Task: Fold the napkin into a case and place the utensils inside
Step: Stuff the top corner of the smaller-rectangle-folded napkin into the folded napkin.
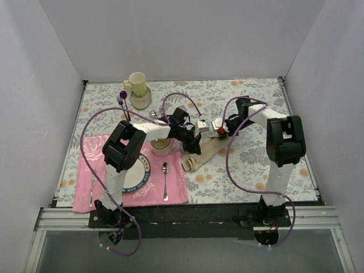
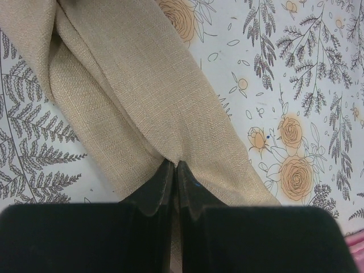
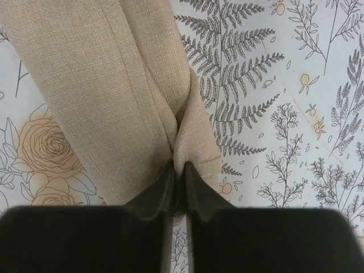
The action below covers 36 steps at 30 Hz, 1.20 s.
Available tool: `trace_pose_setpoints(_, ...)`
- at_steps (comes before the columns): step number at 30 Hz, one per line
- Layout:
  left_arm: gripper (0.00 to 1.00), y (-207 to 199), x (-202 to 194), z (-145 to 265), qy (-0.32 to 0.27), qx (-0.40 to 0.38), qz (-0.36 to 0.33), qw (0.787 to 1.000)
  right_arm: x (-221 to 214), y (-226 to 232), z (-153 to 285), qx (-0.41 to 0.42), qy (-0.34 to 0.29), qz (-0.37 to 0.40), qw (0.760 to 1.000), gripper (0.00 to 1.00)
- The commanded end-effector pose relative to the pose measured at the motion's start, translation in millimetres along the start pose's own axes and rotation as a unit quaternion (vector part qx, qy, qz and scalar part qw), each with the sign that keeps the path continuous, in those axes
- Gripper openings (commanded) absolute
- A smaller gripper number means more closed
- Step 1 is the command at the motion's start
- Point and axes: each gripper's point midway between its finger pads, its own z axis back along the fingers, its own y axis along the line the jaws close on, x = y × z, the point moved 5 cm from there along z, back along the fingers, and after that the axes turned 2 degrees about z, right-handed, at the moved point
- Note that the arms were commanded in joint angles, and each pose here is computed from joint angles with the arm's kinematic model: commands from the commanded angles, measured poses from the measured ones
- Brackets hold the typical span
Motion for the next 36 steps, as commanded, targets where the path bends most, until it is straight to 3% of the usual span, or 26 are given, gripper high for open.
trace_pose_setpoints(1, 0.0, -3.3, -36.5, -7.0, 0.061, -0.001, 0.042, 0.997, -7.9, 0.9, 4.8, -0.013, 0.045, -0.013, 0.999, 0.02)
trace_pose_setpoints(8, 0.0, -6.2, -19.6, 1.9, 0.04, 0.019, 0.038, 0.998, -0.4, 31.3, 20.3, -0.003, 0.085, -0.107, 0.991, 0.01)
trace_pose_setpoints(14, 0.27, -8.6, 32.1, 21.2, -0.044, 0.063, 0.015, 0.997, 18.2, 66.9, 20.9, -0.005, 0.095, -0.195, 0.976, 0.01)
trace_pose_setpoints(20, 0.45, -17.6, 68.1, 20.5, -0.093, 0.034, 0.074, 0.992, 23.3, 80.8, 15.7, -0.02, 0.102, -0.242, 0.965, 0.01)
trace_pose_setpoints(27, 0.49, -36.1, 82.2, -10.6, -0.093, 0.017, 0.084, 0.992, 23.7, 84.0, 14.3, -0.034, 0.104, -0.269, 0.957, 0.01)
trace_pose_setpoints(32, 0.53, -28.6, 77.3, -6.8, -0.097, 0.028, 0.139, 0.985, 25.5, 87.6, 14.7, -0.038, 0.101, -0.266, 0.958, 0.01)
trace_pose_setpoints(36, 0.44, -30.1, 65.1, 20.4, -0.084, 0.038, 0.122, 0.988, 25.7, 94.1, 13.2, -0.035, 0.099, -0.257, 0.961, 0.01)
